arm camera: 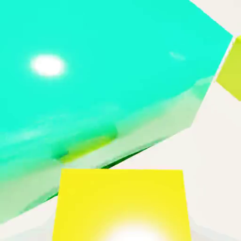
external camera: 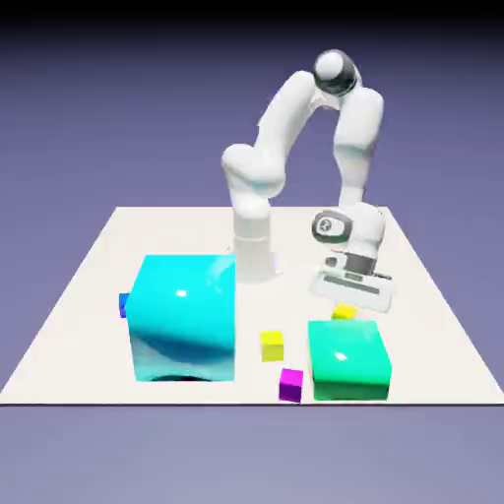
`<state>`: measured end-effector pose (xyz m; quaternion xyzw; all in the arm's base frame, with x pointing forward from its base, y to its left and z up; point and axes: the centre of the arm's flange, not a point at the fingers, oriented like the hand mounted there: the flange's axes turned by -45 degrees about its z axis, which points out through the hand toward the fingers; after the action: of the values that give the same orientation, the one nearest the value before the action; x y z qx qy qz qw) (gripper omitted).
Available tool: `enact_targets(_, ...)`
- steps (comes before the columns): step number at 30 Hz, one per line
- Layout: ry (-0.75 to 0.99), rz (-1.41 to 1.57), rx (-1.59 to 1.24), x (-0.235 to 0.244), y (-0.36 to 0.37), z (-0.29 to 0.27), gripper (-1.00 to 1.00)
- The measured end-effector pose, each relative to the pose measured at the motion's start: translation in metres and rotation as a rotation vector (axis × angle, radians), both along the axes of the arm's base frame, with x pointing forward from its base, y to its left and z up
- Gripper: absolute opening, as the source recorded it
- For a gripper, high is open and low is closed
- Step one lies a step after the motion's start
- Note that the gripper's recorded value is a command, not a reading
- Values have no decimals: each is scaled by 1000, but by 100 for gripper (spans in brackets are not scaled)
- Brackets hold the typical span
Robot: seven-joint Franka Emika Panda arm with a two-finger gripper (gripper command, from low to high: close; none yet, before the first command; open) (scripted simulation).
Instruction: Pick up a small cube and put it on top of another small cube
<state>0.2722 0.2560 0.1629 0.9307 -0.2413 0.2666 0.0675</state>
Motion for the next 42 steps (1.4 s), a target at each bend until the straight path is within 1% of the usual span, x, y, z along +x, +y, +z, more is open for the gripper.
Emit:
enact_targets(2, 5, -1, 13, -4, 4, 11, -100)
enact_targets(3, -6, -8, 49, 4, 15, 22, -100)
enact_targets(6, -31, -100, 144, 39, 41, 57, -100)
enact_targets(11, -31, -312, 142, 89, 35, 64, -100)
enact_targets(21, -26, -745, 106, 182, -6, 70, -100)
enact_targets(32, -19, -1221, 49, 268, -83, 79, -100)
enact_targets(34, 5, -1259, 7, 265, -94, 58, -100)
enact_targets(35, 5, -1259, 7, 265, -94, 58, -100)
enact_targets(38, 5, -1259, 7, 261, -117, 3, -100)
enact_targets(39, 6, -1260, 7, 260, -120, -4, 100)
enact_targets(41, 7, -1260, 7, 259, -120, -4, 100)
enact_targets(42, 6, -1259, 7, 262, -111, 14, 100)
